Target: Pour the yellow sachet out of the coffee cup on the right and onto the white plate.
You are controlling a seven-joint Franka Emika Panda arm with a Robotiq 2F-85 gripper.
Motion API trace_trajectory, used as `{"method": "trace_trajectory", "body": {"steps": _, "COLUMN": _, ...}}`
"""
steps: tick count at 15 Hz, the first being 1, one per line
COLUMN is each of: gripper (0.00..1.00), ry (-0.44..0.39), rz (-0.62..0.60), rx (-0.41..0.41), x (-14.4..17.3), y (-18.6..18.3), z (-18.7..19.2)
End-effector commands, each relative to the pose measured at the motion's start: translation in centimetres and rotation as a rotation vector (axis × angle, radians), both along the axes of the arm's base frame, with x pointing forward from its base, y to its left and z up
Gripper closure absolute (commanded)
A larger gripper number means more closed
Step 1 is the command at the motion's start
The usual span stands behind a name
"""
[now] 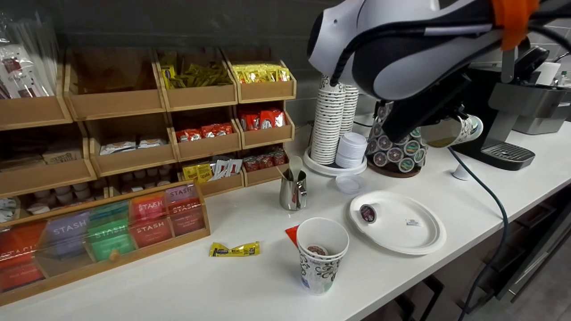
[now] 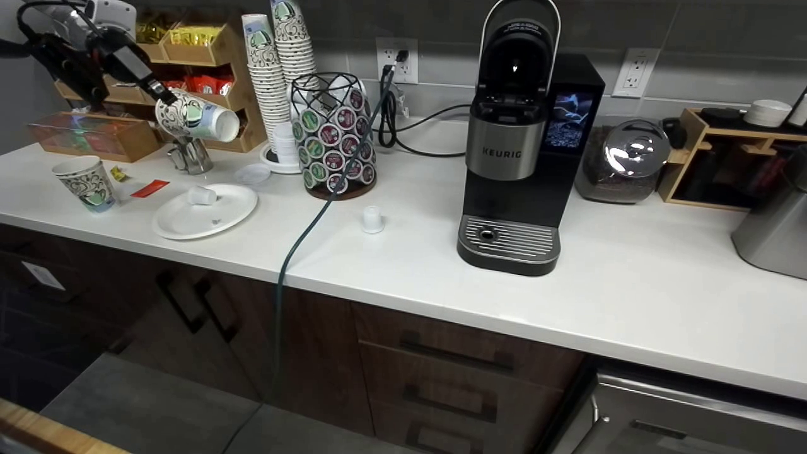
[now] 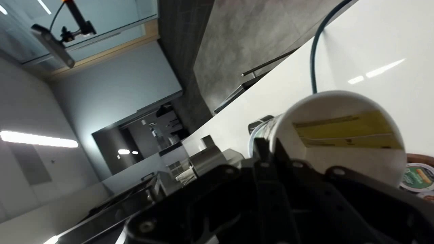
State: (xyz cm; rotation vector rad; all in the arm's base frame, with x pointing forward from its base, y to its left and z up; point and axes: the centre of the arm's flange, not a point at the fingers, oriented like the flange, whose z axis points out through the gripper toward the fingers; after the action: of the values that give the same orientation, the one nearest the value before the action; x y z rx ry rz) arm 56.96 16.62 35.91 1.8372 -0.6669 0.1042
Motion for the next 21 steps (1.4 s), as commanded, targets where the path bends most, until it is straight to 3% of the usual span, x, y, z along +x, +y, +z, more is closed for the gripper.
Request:
{"method": "trace_trajectory", "body": {"steps": 1, "gripper": 0.99, "ry": 0.083, "rz": -0.008, "rx": -0.179, "x": 1.7, "y": 1.5, "z": -1.6}}
{"method": "trace_trajectory", "body": {"steps": 8, "gripper": 0.99, "ry": 0.226, "rz": -0.014, "rx": -0.489, "x": 2.0, "y": 2.8, "z": -2.3}}
{"method": "trace_trajectory", "body": {"steps": 14, "gripper": 0.99, "ry": 0.305, "rz": -0.036, "rx": -0.564, "x": 2.5, "y": 1.7, "z": -2.5}}
{"method": "trace_trajectory", "body": {"steps": 16, "gripper": 0.99, "ry": 0.330, "rz": -0.020, "rx": -0.515, "x": 2.6, "y": 1.6, "z": -2.3}}
{"method": "trace_trajectory", "body": {"steps": 18, "gripper": 0.99, "ry": 0.336, "rz": -0.023, "rx": -0.372, "x": 2.9, "y": 1.4, "z": -1.9}}
{"method": "trace_trajectory", "body": {"steps": 21, "gripper": 0.99, "ry": 0.339, "rz": -0.038, "rx": -0.249, "x": 3.4, "y": -0.3, "z": -0.7}}
